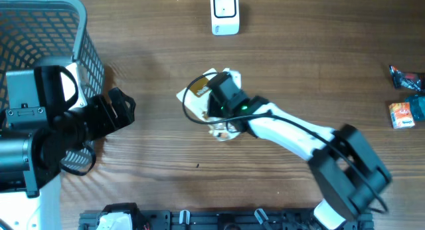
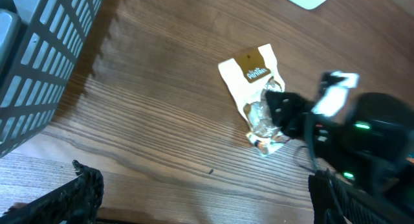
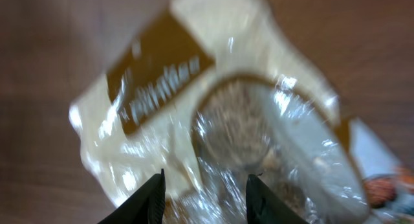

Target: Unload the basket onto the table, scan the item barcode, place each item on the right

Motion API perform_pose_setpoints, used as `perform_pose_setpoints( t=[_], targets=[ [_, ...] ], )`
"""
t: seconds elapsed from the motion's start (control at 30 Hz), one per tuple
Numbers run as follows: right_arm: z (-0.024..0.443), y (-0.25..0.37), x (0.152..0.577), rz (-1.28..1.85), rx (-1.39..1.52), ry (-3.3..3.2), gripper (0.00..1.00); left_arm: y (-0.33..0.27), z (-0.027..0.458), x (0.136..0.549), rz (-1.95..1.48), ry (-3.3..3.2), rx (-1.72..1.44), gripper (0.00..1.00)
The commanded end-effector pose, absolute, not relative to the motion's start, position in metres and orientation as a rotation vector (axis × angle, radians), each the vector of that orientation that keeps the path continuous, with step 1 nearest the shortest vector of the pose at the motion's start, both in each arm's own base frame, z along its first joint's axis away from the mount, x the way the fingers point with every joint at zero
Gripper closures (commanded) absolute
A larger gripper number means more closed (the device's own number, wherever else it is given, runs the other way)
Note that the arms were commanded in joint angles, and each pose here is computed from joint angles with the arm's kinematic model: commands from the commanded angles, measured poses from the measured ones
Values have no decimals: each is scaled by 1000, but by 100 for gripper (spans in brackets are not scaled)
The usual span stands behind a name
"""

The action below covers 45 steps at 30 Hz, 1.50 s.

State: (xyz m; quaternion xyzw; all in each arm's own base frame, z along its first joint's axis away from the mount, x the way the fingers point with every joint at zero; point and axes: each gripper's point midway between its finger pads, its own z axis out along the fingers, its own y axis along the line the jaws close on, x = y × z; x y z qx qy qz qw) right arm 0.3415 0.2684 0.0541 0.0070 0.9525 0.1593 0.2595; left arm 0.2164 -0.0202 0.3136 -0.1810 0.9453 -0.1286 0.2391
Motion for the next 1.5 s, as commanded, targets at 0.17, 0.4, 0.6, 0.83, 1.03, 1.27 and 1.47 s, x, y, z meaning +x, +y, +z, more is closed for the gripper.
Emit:
perform_pose_setpoints(
  t=[0.17, 0.4, 0.6, 0.83, 1.03, 1.27, 1.47],
  targets=[
    [115, 269, 350, 60, -908, 2173, 5, -21, 316, 218, -348, 2583, -471, 0],
    [51, 286, 335, -98, -1312, 2112, 0, -21, 316, 218, -348, 2583, -471, 0],
    [27, 288, 331, -219, -1482, 2044, 0, -21, 316, 218, -348, 2583, -471, 0],
    [-9, 275, 329, -264, -1498, 2133, 0, -21, 316, 218, -348, 2583, -471, 0],
    [-35, 245, 347, -279, -1323, 2290, 0, -21, 316, 218, -348, 2583, -471, 0],
    [-47, 215, 365, -138, -1054, 2468, 59, -21, 316, 218, -348, 2583, -471, 0],
    [-28, 201, 381, -88, -773, 2528, 95, -21, 316, 218, -348, 2583, -471, 0]
  ],
)
